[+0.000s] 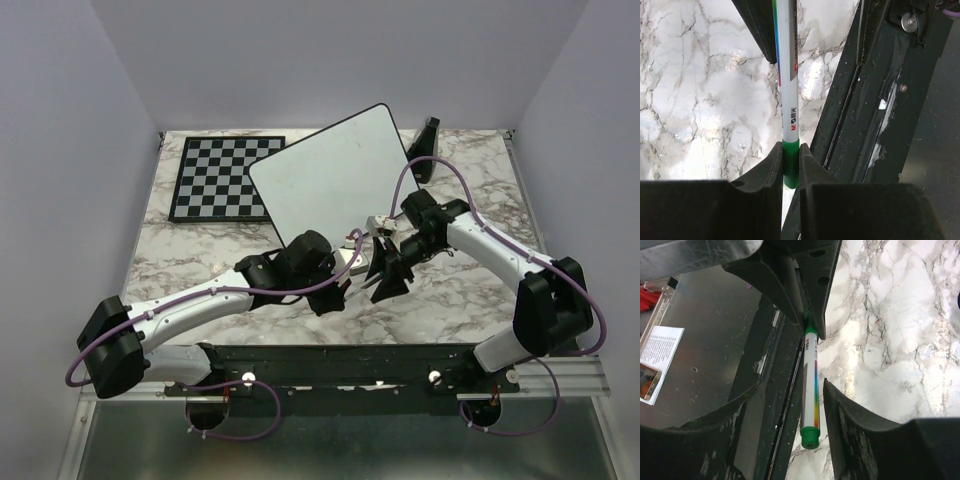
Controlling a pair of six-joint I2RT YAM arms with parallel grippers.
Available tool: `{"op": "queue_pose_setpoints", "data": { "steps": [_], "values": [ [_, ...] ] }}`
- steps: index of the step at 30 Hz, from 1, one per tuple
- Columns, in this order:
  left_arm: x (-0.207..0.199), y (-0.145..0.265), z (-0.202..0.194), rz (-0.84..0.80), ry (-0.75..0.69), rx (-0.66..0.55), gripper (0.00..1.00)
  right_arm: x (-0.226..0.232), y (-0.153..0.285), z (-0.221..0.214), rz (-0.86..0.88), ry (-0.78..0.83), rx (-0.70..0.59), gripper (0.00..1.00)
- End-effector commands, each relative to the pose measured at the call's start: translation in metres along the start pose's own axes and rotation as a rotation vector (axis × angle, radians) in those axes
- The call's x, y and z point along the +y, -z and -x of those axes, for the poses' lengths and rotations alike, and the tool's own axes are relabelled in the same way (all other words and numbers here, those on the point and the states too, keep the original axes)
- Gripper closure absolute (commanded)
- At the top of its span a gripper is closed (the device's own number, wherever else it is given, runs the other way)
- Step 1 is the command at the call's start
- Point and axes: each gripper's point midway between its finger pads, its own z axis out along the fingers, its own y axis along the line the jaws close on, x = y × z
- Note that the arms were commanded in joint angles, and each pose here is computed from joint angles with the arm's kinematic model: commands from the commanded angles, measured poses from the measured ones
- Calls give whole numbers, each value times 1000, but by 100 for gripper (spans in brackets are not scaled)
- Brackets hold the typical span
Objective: Write a sentence on the whiteboard
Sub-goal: Open the pen cap of the whiteboard marker.
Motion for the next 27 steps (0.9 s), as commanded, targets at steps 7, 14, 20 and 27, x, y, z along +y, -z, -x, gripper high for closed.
{"op": "queue_pose_setpoints", "data": {
  "steps": [7, 14, 20, 27],
  "values": [
    [-9, 6, 16, -26, 32, -128, 100, 5, -4, 21, 53, -12, -78, 41],
    [-13, 3, 28, -46, 84, -219, 100, 21, -1, 47, 101, -2, -171, 41],
    [-16, 4, 33, -65, 137, -302, 100, 23, -1, 53, 118, -43, -204, 41],
    [-16, 7, 42, -66, 174, -393, 100, 21, -2, 58, 143, -104, -229, 42]
  ]
}}
